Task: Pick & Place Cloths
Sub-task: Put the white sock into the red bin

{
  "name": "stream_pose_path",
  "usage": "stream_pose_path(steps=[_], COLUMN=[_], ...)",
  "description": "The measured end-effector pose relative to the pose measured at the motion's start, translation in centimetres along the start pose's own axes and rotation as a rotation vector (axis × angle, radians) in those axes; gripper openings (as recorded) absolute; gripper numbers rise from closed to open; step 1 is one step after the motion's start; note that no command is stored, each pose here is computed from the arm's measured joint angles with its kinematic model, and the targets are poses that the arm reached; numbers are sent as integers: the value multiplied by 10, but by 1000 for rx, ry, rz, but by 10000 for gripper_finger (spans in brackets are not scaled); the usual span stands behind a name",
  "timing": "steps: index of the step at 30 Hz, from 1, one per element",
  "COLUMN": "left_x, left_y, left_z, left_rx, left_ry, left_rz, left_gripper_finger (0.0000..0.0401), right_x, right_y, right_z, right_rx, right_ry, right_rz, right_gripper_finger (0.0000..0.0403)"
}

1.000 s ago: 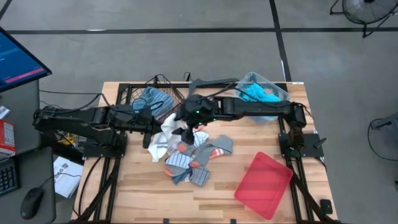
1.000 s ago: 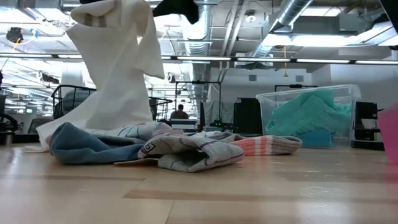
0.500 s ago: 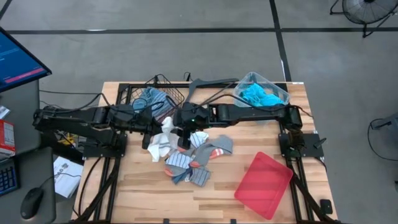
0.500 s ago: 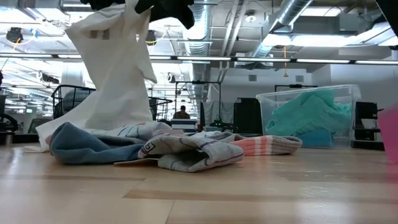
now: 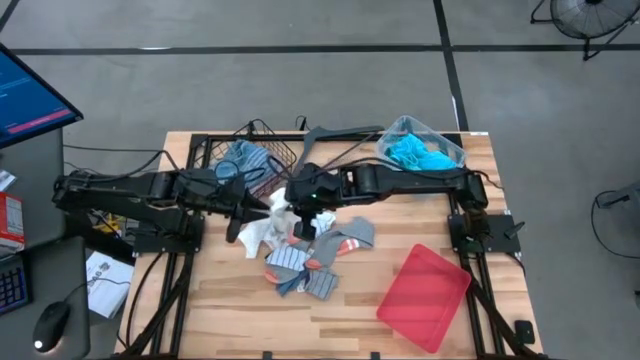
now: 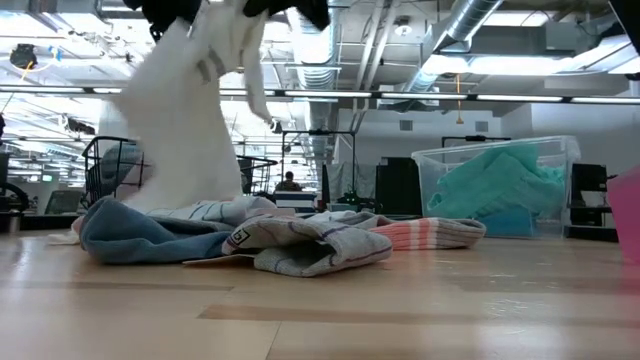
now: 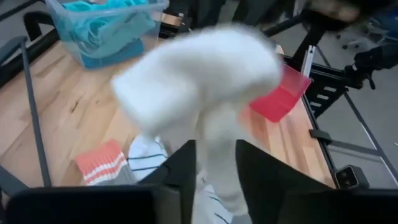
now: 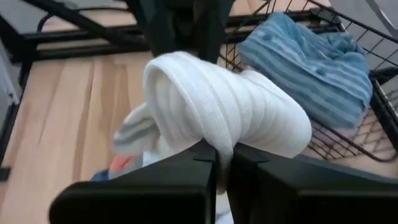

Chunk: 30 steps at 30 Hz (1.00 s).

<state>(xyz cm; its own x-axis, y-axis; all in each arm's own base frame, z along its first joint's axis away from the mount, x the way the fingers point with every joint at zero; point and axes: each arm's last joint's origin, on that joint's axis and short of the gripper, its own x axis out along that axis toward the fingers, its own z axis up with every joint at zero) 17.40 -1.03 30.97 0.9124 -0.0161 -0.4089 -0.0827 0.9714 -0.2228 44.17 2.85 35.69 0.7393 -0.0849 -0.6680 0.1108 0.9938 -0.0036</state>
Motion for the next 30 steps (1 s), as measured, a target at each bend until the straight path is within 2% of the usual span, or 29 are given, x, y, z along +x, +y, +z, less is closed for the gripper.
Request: stream_pose_path(steps=[5,10,12,15,18,21,24,26,30], left_x=[0,0,0,0,0,0,0,0,0], left_y=[0,0,0,1,1,1,1,1,1], left_z=[-1,-1,-2,-2,-3,-3,-3,-3,-3], left_rx=[-2,-10,-35,-60,-62,-62,-62,-62,-62], left_ry=[10,13,17,22,27,31,30,33,32], left_rz=[3,4,6,7,9,11,11,12,12], left_gripper_finger=[140,153,154,154,154,154,154,154,154], right_x=[-31,-69,-85,-110,-128,-141,-147,-153,-160], right_y=[12,30,42,60,87,111,139,152,178], right_z=[5,0,-13,-36,-50,-64,-88,-104,-144], right_rx=[-9,28,54,154,277,427,485,568,637], right_ry=[62,187,287,446,462,487,532,572,636], right_rz=[-29,-39,-42,-51,4,-18,-40,-89,-185], right_gripper_finger=[4,4,4,4,4,4,4,5,5])
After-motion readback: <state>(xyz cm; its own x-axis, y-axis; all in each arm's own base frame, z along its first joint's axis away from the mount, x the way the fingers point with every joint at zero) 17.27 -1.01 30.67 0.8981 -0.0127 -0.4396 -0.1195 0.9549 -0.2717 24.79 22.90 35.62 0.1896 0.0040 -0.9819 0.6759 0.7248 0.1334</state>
